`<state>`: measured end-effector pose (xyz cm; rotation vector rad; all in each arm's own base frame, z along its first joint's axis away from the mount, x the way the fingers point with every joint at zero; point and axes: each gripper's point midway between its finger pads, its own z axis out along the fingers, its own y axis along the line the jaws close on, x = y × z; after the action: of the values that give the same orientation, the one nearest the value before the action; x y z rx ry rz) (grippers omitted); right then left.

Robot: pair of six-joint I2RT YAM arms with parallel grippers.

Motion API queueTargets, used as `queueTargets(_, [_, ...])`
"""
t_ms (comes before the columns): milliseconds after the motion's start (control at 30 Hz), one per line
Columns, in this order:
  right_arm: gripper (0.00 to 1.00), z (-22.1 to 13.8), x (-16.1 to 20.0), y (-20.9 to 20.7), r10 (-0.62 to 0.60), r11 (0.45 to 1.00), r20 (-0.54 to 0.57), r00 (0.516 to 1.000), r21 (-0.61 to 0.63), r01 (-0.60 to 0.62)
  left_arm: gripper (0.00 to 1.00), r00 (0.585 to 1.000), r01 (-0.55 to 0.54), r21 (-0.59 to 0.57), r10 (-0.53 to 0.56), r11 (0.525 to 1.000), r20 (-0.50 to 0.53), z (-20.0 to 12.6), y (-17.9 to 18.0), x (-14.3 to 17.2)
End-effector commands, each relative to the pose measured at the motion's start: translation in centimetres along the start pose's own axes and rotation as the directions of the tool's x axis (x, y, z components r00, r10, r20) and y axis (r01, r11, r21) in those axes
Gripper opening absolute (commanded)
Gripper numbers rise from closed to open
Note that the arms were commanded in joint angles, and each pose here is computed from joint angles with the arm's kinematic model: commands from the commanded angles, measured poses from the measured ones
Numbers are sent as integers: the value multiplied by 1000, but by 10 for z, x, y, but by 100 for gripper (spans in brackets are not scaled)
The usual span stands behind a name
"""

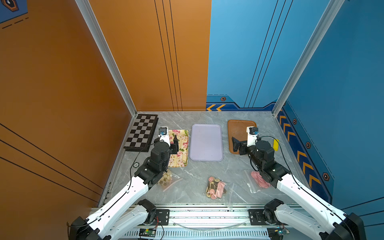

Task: Pour cookies out of the ziploc bag
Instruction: Open the ziploc bag at the center of the board.

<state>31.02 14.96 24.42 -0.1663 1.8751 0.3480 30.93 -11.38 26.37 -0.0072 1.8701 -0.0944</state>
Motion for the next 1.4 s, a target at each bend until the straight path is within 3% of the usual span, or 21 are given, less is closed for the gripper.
queueTargets(0, [100, -26, 72, 26, 109, 990, -303, 947, -58, -132, 64, 924, -148, -50, 120, 988, -362, -34, 0, 85])
queueTargets(67, [99, -39, 82, 47, 121, 979, -337, 934, -113, -168, 62, 887, -201, -16, 175, 979, -427, -50, -15, 96])
queueTargets(267, [97, -68, 106, 81, 144, 943, -428, 892, -213, -255, 54, 716, -375, -1, 289, 927, -635, -85, -32, 139])
queueTargets(433, [97, -86, 116, 102, 139, 916, -473, 870, -272, -294, 53, 645, -482, -44, 321, 875, -693, -107, -32, 150])
queueTargets(667, [98, -95, 120, 109, 117, 904, -480, 869, -311, -294, 50, 579, -571, -48, 361, 819, -731, -128, -28, 169])
queueTargets(833, [98, -98, 117, 106, 144, 897, -461, 876, -312, -312, 51, 511, -674, -47, 419, 737, -751, -127, -21, 175])
queueTargets(1067, [100, -102, 118, 93, 187, 899, -433, 882, -287, -331, 49, 452, -740, -48, 442, 671, -775, -119, -10, 184])
queueTargets(1167, [100, -100, 122, 93, 175, 905, -440, 881, -279, -319, 49, 415, -760, -26, 454, 649, -788, -118, -9, 190])
queueTargets(1233, [100, -99, 122, 96, 158, 908, -451, 879, -282, -308, 49, 399, -751, 6, 461, 660, -792, -117, -14, 197])
queueTargets(1267, [100, -98, 121, 98, 148, 910, -454, 879, -286, -301, 49, 372, -756, 35, 474, 654, -798, -116, -12, 205])
queueTargets(1367, [100, -97, 120, 100, 133, 914, -454, 881, -288, -286, 49, 360, -757, 52, 482, 652, -799, -112, -14, 209])
